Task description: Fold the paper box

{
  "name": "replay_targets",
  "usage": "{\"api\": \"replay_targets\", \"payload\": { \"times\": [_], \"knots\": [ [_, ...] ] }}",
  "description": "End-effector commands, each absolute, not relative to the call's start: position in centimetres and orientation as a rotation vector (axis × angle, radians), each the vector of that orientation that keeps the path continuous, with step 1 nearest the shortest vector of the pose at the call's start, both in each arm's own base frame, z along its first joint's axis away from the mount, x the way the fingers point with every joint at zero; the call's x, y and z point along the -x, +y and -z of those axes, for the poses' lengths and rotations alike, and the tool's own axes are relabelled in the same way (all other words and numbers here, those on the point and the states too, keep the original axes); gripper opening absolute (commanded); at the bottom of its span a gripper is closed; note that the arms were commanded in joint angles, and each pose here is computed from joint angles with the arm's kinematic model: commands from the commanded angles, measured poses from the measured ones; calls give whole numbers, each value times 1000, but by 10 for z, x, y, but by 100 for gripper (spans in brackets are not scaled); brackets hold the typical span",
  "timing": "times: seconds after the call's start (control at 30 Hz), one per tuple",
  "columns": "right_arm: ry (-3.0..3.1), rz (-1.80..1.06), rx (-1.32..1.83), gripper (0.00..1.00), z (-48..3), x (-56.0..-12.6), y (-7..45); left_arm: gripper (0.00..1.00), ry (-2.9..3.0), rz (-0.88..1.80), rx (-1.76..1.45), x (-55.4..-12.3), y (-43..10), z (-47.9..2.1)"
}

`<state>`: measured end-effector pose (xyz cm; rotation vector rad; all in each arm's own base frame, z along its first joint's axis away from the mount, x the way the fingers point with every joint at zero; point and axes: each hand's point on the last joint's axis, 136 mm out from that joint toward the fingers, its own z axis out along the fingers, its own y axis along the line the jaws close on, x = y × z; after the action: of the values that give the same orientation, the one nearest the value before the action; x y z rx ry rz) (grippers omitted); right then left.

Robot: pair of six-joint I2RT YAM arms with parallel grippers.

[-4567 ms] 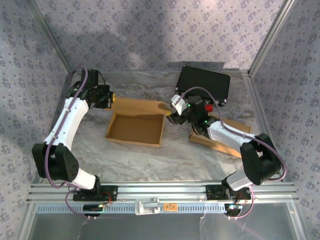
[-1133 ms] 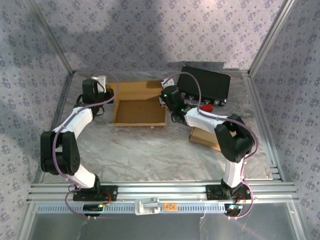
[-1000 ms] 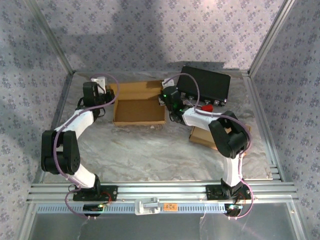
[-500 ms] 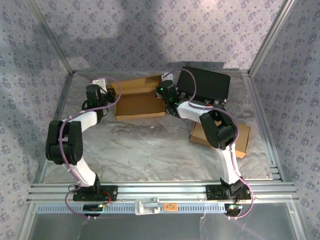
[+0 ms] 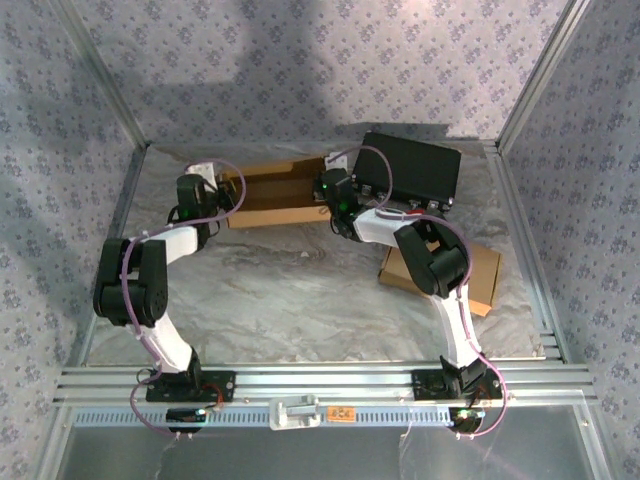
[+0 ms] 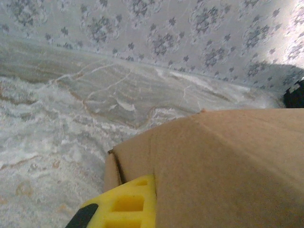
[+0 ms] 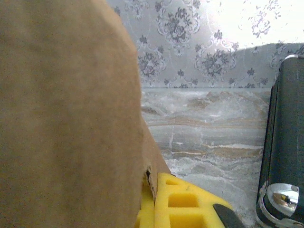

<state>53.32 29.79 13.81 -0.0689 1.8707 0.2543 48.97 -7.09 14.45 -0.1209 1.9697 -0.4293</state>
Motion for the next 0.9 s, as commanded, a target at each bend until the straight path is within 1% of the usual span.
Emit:
{"api": "replay_targets", "payload": {
  "times": [0.0, 0.2, 0.27, 0.37, 0.43, 0.53, 0.57, 0.7, 0.87],
  "knots": [
    [1961, -251, 66, 6, -125, -515, 301, 6, 2029, 481, 134, -474, -87, -141],
    [2023, -256, 14, 13, -130, -506, 293, 6, 2090, 452, 123, -464, -84, -135],
    [2053, -263, -6, 17, -130, -499, 291, 6, 2117, 450, 131, -462, -84, -130],
    [2074, -289, -36, 32, -135, -489, 285, 6, 2125, 437, 147, -457, -81, -126],
    [2089, -309, -58, 46, -141, -479, 281, 6, 2132, 432, 148, -455, -80, -125],
    [2106, -343, -86, 57, -151, -468, 276, 6, 2139, 429, 146, -454, -80, -126],
    [2113, -356, -99, 60, -153, -465, 276, 5, 2140, 428, 145, -454, -80, -126],
    [2167, -425, -155, 63, -154, -457, 271, 6, 2150, 420, 143, -454, -80, -124],
    [2154, -482, -210, 65, -177, -442, 264, 5, 2161, 409, 135, -452, -80, -123]
  ]
}}
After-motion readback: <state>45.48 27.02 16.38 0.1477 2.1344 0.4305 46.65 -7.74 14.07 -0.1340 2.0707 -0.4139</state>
